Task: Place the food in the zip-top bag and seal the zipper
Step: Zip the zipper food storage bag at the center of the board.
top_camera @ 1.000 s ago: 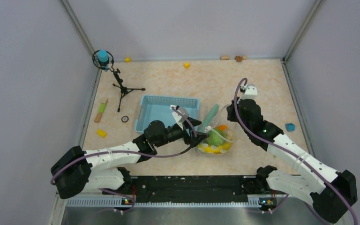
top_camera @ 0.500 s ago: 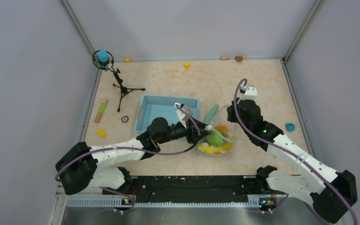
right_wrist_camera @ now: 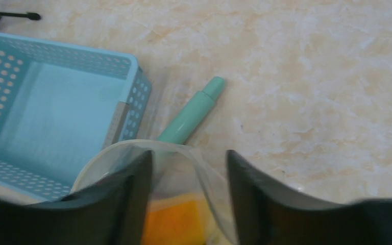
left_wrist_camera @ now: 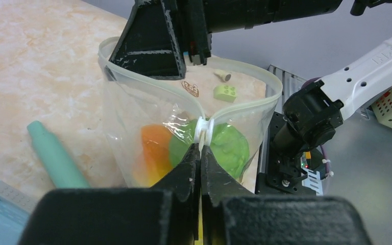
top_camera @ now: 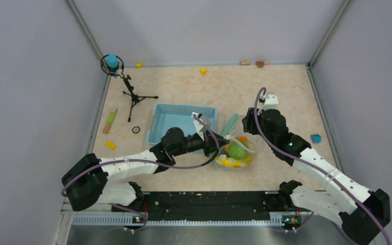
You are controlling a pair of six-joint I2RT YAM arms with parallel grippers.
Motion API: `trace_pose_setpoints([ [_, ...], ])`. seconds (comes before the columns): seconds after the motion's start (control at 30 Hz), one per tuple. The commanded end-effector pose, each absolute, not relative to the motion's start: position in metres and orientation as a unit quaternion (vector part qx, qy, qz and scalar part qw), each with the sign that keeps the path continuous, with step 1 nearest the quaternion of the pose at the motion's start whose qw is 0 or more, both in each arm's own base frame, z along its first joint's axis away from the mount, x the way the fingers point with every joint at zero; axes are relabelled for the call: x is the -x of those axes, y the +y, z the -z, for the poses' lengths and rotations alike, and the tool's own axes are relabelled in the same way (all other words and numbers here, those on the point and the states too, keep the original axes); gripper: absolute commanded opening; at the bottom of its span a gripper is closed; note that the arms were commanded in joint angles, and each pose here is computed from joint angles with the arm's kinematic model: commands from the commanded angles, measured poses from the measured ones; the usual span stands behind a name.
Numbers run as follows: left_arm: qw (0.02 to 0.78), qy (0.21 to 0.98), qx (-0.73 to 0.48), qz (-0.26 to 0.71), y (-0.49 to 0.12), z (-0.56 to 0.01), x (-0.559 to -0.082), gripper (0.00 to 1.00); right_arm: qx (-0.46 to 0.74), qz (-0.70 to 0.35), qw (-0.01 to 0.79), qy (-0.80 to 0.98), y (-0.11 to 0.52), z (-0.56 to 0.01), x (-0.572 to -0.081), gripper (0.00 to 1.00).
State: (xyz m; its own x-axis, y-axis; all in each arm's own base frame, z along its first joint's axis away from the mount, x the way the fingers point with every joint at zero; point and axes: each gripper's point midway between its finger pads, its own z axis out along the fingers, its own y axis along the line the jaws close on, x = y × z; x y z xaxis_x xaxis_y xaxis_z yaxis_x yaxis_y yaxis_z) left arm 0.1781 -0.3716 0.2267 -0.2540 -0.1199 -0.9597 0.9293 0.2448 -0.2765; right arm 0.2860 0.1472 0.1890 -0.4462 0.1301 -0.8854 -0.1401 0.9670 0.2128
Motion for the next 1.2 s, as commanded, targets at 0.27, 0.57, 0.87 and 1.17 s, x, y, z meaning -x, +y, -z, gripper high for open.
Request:
trace_pose_setpoints([
  [0.27, 0.566, 0.581, -0.336, 0.479, -0.353, -0.248, -0.187, 0.0, 0.338, -0.313, 0.603, 0.651, 0.22, -0.315, -0.216, 0.99],
  [0.57, 0.554, 0.565, -0.371, 0.486, -0.354, -0.249, -0.174, 0.0, 0.571, -0.39, 0.519, 0.503, 0.245, -0.31, -0.138, 0.93],
  [0.87, 0.535, 0.538, -0.423, 0.495, -0.356, -0.246, -0.156, 0.0, 0.588, -0.41, 0.475, 0.51, 0.256, -0.3, -0.144, 0.83],
  [1.17, 0.532, 0.546, -0.42, 0.492, -0.357, -0.246, -0.159, 0.0, 0.575, -0.403, 0.442, 0.558, 0.265, -0.276, -0.155, 0.68],
])
